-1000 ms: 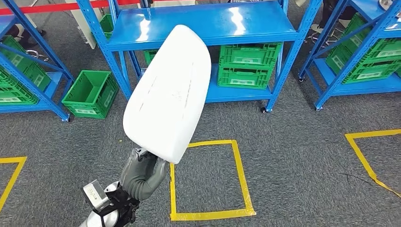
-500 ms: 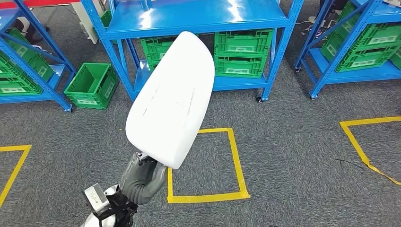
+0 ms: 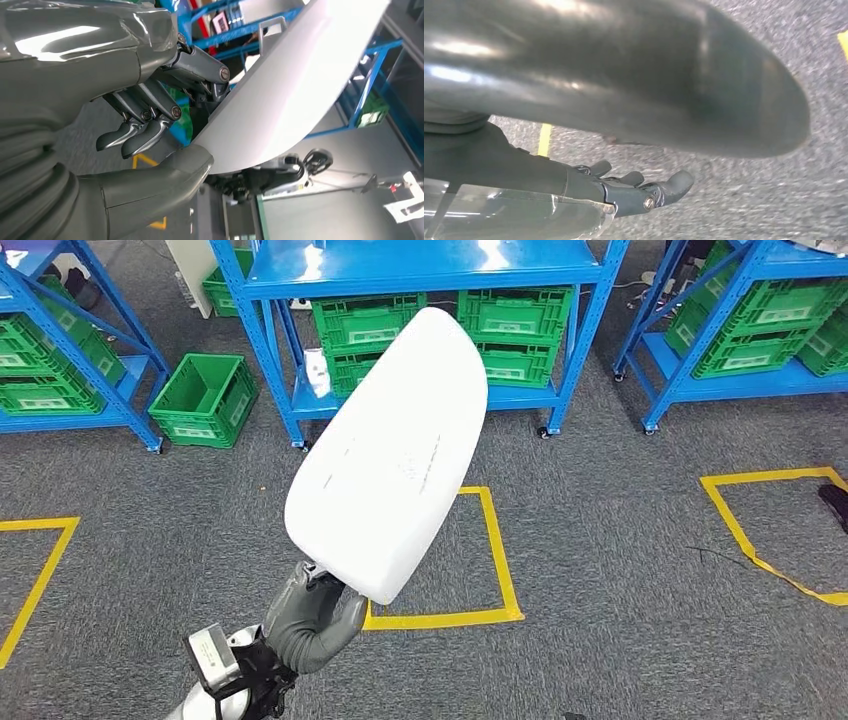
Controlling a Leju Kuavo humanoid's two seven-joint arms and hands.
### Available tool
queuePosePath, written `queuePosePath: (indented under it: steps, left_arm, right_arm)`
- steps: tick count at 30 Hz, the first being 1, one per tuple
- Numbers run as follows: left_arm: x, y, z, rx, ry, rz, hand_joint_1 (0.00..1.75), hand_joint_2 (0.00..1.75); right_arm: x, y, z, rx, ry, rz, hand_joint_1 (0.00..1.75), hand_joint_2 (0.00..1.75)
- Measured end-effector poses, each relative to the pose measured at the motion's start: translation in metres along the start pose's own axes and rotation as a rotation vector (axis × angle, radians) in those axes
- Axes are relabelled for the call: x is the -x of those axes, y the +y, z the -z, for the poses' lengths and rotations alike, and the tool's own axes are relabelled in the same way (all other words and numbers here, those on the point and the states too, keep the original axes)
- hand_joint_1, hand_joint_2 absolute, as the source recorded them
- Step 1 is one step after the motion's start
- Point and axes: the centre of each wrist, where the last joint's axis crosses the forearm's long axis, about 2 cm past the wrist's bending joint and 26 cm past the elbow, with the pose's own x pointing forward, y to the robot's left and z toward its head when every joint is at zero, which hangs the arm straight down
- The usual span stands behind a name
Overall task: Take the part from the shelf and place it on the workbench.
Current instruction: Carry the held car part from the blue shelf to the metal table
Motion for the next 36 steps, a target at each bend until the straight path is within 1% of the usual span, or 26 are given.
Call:
queuePosePath:
  steps: [4,13,20,29,36]
  left_arm:
    - [-0.001,0.001,0.001,0.004,-0.006,0.003,1.75,1.75]
    - [-0.001,0.002,-0.003,0.008,0.002,0.017,1.75,1.75]
    - [-0.004,0.004,-0.004,0.004,-0.012,0.035,1.75,1.75]
    - [-0.004,0.001,-0.008,-0.006,-0.018,0.021,1.75,1.75]
    - [-0.004,0.000,-0.009,-0.004,-0.021,0.014,1.75,1.75]
  right_arm:
    - [-0.008,0.003,0.002,-0.004,-0.013,-0.004,0.00,0.00]
    - [-0.007,0.004,0.002,-0.009,-0.008,-0.017,0.00,0.00]
    - [-0.016,0.011,0.004,-0.026,-0.016,-0.038,0.00,0.00]
    - [-0.016,0.009,0.004,0.000,-0.016,-0.048,0.00,0.00]
    - [-0.017,0.005,0.004,-0.007,-0.017,-0.055,0.00,0.00]
